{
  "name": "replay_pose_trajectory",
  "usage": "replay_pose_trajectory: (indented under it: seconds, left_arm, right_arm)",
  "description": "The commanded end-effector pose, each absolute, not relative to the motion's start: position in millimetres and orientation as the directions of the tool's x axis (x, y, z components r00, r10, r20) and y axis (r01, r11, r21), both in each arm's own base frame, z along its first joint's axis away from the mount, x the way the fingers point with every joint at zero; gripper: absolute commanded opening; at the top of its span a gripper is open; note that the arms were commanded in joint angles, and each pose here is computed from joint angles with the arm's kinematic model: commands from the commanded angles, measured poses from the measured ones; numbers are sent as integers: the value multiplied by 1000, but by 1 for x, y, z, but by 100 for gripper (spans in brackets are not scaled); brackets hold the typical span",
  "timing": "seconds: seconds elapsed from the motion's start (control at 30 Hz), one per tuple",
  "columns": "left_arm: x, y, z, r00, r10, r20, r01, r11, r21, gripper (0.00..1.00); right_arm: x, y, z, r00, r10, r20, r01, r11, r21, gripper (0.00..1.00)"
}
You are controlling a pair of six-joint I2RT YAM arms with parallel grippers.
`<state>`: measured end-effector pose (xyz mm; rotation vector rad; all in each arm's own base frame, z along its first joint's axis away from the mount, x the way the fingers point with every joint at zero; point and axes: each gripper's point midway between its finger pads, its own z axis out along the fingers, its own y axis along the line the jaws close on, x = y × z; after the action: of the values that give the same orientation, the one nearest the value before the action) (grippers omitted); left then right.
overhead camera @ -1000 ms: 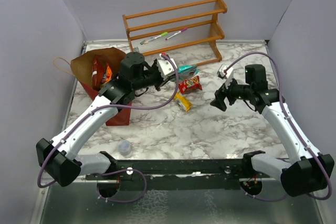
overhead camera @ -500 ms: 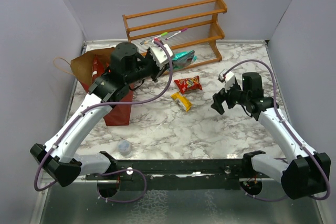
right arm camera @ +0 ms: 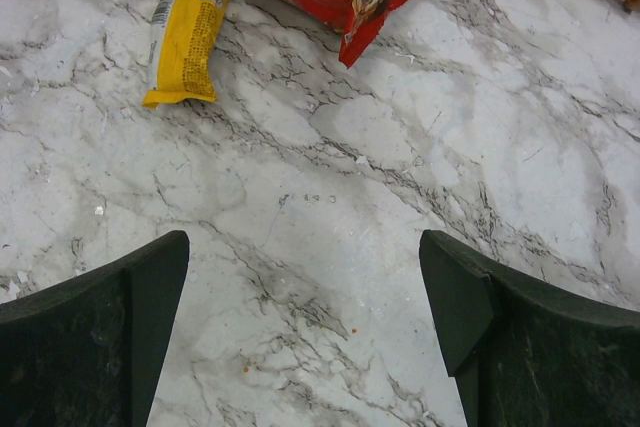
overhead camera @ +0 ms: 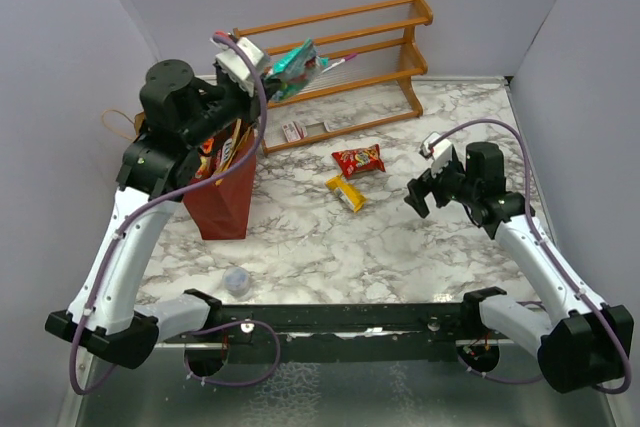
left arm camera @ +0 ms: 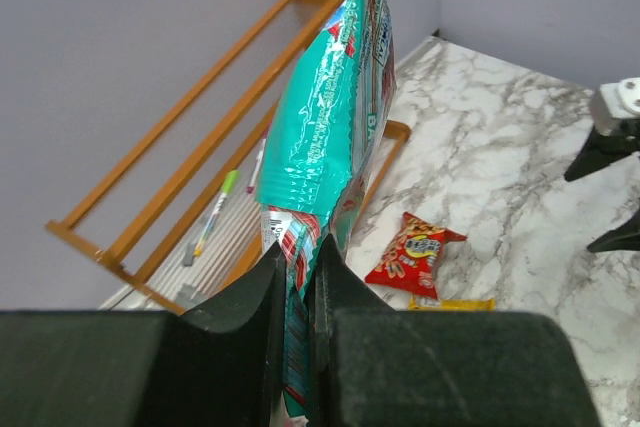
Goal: Place the snacks into the paper bag
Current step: Place the snack in the paper bag.
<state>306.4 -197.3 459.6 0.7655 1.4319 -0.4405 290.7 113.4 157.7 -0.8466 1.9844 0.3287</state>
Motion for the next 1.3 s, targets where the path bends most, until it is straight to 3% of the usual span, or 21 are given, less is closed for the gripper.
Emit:
replay_pose_trajectory:
  seconds: [0.0, 0.2, 0.47, 0.87, 1.27]
  left_arm:
    - [291, -158, 511, 174, 82, -981, 603, 779, 172, 0]
    - [292, -108, 519, 174, 115, -978, 459, 869, 184, 0]
    - [303, -57, 460, 48, 273, -961, 294, 916, 274, 0]
    - [280, -22, 359, -231, 273, -934, 258, 943, 212, 0]
    - [280, -17, 322, -388, 177, -904, 257, 963, 78, 0]
  right_arm:
    - [293, 115, 171, -285, -417, -863, -679, 723, -126, 99]
    - [289, 118, 172, -277, -414, -867, -694, 711, -118, 99]
    - [283, 120, 177, -253, -416, -873, -709, 694, -126, 99]
    - [282, 119, 182, -238, -404, -883, -698, 703, -134, 99]
    - [279, 123, 184, -227, -399, -888, -711, 691, -128, 99]
